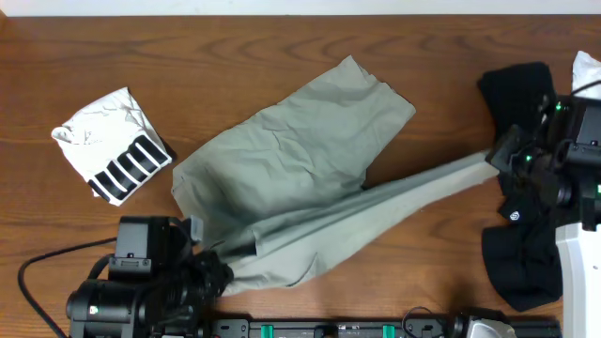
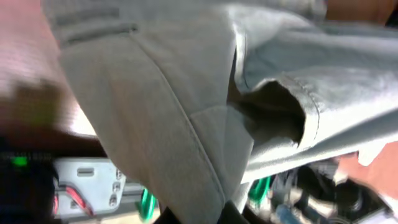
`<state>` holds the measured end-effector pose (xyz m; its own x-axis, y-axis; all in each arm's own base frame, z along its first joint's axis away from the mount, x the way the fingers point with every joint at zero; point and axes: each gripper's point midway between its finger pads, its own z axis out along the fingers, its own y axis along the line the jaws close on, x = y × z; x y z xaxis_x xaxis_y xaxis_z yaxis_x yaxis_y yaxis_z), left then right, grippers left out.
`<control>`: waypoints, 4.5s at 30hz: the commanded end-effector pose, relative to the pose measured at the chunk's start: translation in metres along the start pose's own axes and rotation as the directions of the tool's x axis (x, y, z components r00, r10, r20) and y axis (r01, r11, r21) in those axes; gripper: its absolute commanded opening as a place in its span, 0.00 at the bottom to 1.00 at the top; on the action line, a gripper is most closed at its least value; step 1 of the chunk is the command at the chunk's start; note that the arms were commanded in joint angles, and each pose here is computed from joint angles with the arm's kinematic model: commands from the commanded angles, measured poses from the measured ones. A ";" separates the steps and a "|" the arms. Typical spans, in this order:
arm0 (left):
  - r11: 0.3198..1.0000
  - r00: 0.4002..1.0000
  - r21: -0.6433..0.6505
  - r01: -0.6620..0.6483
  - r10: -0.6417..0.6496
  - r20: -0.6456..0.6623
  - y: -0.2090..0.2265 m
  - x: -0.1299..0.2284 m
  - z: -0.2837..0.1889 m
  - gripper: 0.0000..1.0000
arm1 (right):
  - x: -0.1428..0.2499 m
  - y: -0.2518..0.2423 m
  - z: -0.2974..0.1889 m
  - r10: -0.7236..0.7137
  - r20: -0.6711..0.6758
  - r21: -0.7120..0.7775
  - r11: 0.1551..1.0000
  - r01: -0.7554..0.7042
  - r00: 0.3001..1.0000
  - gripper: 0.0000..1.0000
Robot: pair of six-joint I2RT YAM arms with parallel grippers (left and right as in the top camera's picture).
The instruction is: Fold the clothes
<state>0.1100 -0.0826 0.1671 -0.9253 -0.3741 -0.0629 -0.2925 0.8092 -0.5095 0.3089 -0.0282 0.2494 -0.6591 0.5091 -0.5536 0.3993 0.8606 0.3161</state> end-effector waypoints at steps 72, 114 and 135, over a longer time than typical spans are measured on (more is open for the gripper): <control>0.960 0.981 -0.203 0.194 -0.183 0.071 0.020 -0.084 0.044 0.55 | -0.004 0.119 0.148 -0.287 0.030 -0.190 0.939 0.288 0.957 0.01; 0.889 0.944 0.324 -0.324 0.282 0.171 -0.126 -0.028 -0.053 0.06 | -0.082 0.046 -0.006 -0.134 0.341 -0.060 0.985 0.164 0.930 0.01; 0.977 0.971 -0.180 0.118 -0.077 0.225 -0.014 -0.036 -0.032 0.06 | -0.069 0.080 0.040 -0.181 0.240 -0.213 0.949 0.233 0.954 0.01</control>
<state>0.1368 -0.0898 0.2195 -0.8868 -0.4209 -0.1909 -0.3049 0.8431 -0.4430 0.3991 -0.0087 0.2884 -0.5216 0.3576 -0.7746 0.1409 0.9316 0.3352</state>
